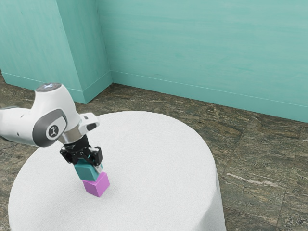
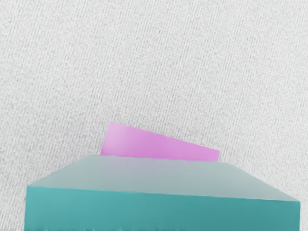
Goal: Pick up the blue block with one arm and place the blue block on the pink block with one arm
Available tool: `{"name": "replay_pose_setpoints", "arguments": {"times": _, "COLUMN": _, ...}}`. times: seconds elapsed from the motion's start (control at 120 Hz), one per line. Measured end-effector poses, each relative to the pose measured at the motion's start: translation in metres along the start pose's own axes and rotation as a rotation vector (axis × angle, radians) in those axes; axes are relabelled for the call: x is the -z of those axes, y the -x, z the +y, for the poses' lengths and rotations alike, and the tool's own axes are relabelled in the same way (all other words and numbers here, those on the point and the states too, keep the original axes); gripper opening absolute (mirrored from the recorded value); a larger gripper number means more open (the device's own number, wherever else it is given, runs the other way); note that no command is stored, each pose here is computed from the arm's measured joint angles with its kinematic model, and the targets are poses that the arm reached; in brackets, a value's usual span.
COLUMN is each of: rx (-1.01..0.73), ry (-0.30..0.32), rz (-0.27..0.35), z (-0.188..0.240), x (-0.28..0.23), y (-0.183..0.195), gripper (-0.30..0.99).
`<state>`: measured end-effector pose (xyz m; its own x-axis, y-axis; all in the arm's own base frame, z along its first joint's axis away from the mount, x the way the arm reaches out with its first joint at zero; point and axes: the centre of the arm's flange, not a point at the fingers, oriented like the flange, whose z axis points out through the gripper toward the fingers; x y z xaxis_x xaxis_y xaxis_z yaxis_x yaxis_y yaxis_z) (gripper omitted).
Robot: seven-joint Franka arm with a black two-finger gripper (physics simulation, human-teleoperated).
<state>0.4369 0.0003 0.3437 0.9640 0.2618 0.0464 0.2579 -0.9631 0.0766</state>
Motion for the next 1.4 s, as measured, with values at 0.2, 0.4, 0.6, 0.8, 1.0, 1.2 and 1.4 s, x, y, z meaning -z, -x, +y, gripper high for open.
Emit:
{"name": "replay_pose_setpoints", "arguments": {"times": 0.2, "rx": -0.052, "ry": -0.061, "rz": -0.002, "z": 0.004, "x": -0.007, "y": -0.001, "gripper": 0.38}}
{"name": "replay_pose_setpoints", "arguments": {"times": 0.4, "rx": -0.059, "ry": -0.075, "rz": -0.003, "z": 0.008, "x": -0.01, "y": -0.001, "gripper": 0.38}}
{"name": "replay_pose_setpoints", "arguments": {"times": 0.6, "rx": -0.057, "ry": -0.083, "rz": -0.006, "z": 0.009, "x": -0.016, "y": -0.006, "gripper": 0.38}}
{"name": "replay_pose_setpoints", "arguments": {"times": 0.8, "rx": -0.054, "ry": -0.077, "rz": 0.0, "z": 0.01, "x": -0.015, "y": -0.007, "gripper": 0.52}}
{"name": "replay_pose_setpoints", "arguments": {"times": 1.0, "rx": -0.084, "ry": -0.061, "rz": 0.1, "z": 0.025, "x": 0.031, "y": -0.014, "gripper": 0.62}}
{"name": "replay_pose_setpoints", "arguments": {"times": 1.2, "rx": -0.111, "ry": -0.02, "rz": 0.286, "z": 0.052, "x": 0.198, "y": -0.081, "gripper": 0.67}}
{"name": "replay_pose_setpoints", "arguments": {"times": 1.4, "rx": -0.154, "ry": -0.058, "rz": 0.204, "z": 0.047, "x": 0.243, "y": -0.091, "gripper": 0.68}}
